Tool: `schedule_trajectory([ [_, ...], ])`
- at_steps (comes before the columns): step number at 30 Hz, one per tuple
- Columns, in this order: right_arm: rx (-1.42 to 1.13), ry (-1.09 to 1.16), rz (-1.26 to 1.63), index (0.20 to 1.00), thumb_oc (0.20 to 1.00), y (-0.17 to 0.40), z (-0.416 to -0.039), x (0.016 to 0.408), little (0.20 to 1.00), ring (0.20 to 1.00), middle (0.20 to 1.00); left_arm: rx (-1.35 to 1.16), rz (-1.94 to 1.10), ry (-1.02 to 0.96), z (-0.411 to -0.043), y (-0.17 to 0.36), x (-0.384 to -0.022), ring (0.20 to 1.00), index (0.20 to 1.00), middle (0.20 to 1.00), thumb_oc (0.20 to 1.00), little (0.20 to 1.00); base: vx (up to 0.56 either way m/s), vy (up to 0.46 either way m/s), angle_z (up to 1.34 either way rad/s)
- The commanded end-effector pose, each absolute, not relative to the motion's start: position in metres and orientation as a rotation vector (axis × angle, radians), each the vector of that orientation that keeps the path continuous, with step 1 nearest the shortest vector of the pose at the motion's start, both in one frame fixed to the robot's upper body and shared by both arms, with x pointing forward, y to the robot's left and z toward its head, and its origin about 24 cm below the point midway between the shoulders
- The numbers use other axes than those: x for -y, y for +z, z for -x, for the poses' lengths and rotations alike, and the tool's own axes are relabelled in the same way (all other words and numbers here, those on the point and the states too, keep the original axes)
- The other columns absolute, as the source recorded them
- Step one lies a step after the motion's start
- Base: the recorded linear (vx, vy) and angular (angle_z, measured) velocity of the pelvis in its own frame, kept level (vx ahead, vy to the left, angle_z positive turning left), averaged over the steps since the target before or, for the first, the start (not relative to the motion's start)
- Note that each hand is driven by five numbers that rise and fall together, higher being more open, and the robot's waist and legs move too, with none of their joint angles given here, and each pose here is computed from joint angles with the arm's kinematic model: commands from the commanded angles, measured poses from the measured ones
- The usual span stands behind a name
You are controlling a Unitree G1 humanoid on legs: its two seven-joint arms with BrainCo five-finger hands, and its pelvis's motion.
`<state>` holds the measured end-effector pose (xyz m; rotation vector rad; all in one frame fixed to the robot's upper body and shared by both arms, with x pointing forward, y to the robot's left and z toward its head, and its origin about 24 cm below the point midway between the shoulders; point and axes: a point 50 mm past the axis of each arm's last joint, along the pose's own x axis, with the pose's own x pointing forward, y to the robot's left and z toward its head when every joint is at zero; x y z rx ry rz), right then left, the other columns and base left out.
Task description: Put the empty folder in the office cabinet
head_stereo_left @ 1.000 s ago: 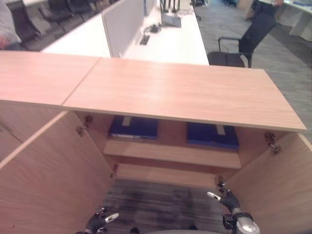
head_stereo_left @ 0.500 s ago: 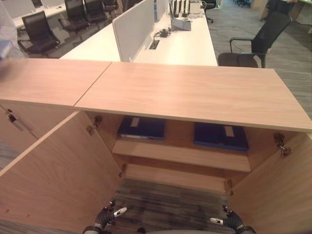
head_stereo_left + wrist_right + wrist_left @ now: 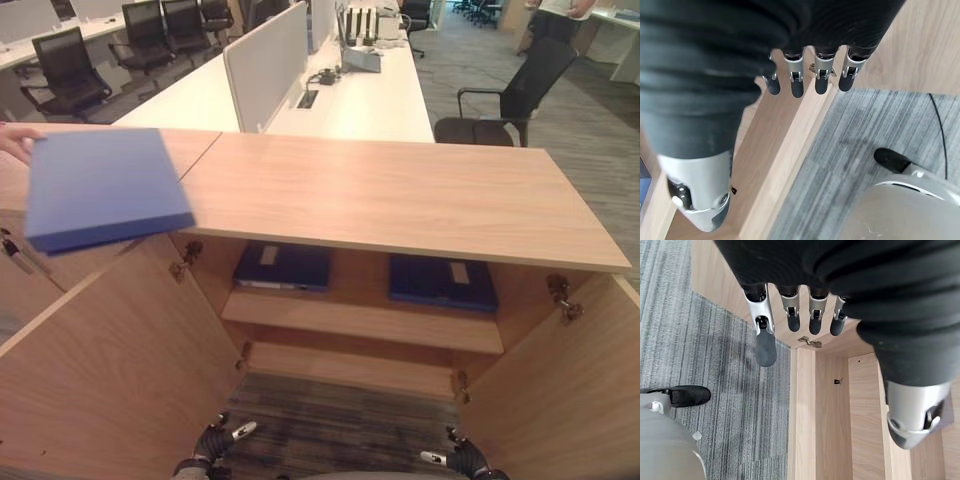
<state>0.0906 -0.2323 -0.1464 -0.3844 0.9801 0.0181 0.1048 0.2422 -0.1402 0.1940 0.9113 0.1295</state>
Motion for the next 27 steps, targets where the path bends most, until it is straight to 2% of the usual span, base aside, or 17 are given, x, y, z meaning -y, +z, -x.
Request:
schedule_trajectory([
  [1,-0.858,0.021,0.389,1.0,1.0,-0.135,-0.117,0.23,1.0,1.0,1.0,-0.829,-0.265,0.112,-0.123,-0.13,-0.251,1.0,1.0,1.0,1.0,1.0,0.0,0.0,0.0],
  [12,-0.828,-0.007,0.401,1.0,1.0,-0.131,-0.121,0.235,1.0,1.0,1.0,-0.463,-0.34,0.043,-0.18,-0.077,-0.245,1.0,1.0,1.0,1.0,1.0,0.0,0.0,0.02],
  [13,-0.82,-0.011,0.401,1.0,1.0,-0.13,-0.122,0.235,1.0,1.0,1.0,-0.331,-0.365,0.021,-0.196,-0.053,-0.243,1.0,1.0,1.0,1.0,1.0,-0.01,0.005,0.09],
  [27,-0.863,0.01,0.38,1.0,1.0,-0.137,-0.112,0.226,1.0,1.0,1.0,-0.074,-0.423,0.042,-0.217,-0.001,-0.245,1.0,1.0,1.0,1.0,1.0,0.0,0.0,0.02],
])
